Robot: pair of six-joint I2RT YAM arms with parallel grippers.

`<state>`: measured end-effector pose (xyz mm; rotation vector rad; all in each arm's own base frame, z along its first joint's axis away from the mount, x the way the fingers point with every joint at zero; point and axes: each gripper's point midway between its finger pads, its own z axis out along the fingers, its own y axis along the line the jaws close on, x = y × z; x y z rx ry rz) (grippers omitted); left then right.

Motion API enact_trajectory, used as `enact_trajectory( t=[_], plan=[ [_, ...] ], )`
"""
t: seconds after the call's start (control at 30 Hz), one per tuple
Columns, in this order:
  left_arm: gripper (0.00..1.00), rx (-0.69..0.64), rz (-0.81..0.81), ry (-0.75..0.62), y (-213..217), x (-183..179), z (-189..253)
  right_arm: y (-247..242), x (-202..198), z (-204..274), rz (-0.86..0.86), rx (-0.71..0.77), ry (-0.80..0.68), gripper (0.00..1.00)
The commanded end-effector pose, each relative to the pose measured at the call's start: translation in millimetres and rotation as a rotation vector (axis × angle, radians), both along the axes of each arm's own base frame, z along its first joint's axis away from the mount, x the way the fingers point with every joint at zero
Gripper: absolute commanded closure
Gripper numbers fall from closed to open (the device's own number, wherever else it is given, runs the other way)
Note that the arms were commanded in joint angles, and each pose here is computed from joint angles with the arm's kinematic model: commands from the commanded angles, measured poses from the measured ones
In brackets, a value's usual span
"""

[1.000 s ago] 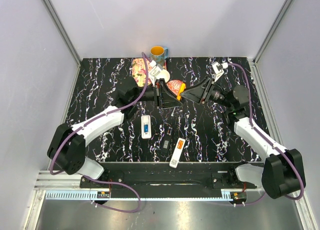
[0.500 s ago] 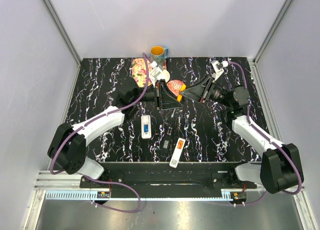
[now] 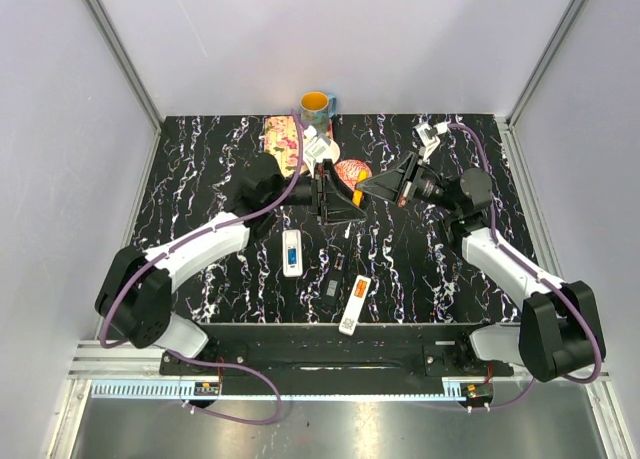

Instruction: Unload the batteries from the remote control

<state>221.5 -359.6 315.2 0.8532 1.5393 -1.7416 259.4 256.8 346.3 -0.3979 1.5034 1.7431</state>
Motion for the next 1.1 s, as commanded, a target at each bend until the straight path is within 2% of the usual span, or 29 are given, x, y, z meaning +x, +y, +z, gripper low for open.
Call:
enact_trajectory(
  t=[0.0,0.07,0.1,0.17,0.2,0.43,0.57,0.7,0.83,1.07],
  plan=[
    [0.32,0.053,0.124,-0.118,8,9,0,1,-2,10,-0.033,-0.031,-0.032,1.0],
    [0.23,0.114,0.199,-0.103,13,18,-10,-1,4,2,-0.071,-0.056,0.002,1.0],
    [0.17,0.135,0.231,-0.138,17,22,-12,-2,5,1,-0.092,-0.069,-0.015,1.0],
    [0.13,0.195,0.33,-0.142,30,29,-18,-5,13,-10,-0.146,-0.107,0.002,1.0],
    [0.1,0.203,0.372,-0.186,38,29,-13,-7,15,-13,-0.168,-0.12,0.003,1.0],
    [0.03,0.45,0.798,-0.18,110,61,-57,-14,25,-43,-0.254,-0.202,0.02,1.0],
    [0.02,0.649,0.946,-0.103,149,65,-106,-14,28,-60,-0.257,-0.241,0.033,1.0],
    [0.02,0.809,0.988,0.005,168,58,-163,-14,31,-69,-0.259,-0.259,0.047,1.0],
    [0.03,0.888,1.014,0.092,177,52,-198,-15,35,-76,-0.274,-0.27,0.061,1.0],
    [0.05,0.934,1.028,0.154,175,56,-224,-15,37,-83,-0.278,-0.295,0.078,1.0]
  ],
)
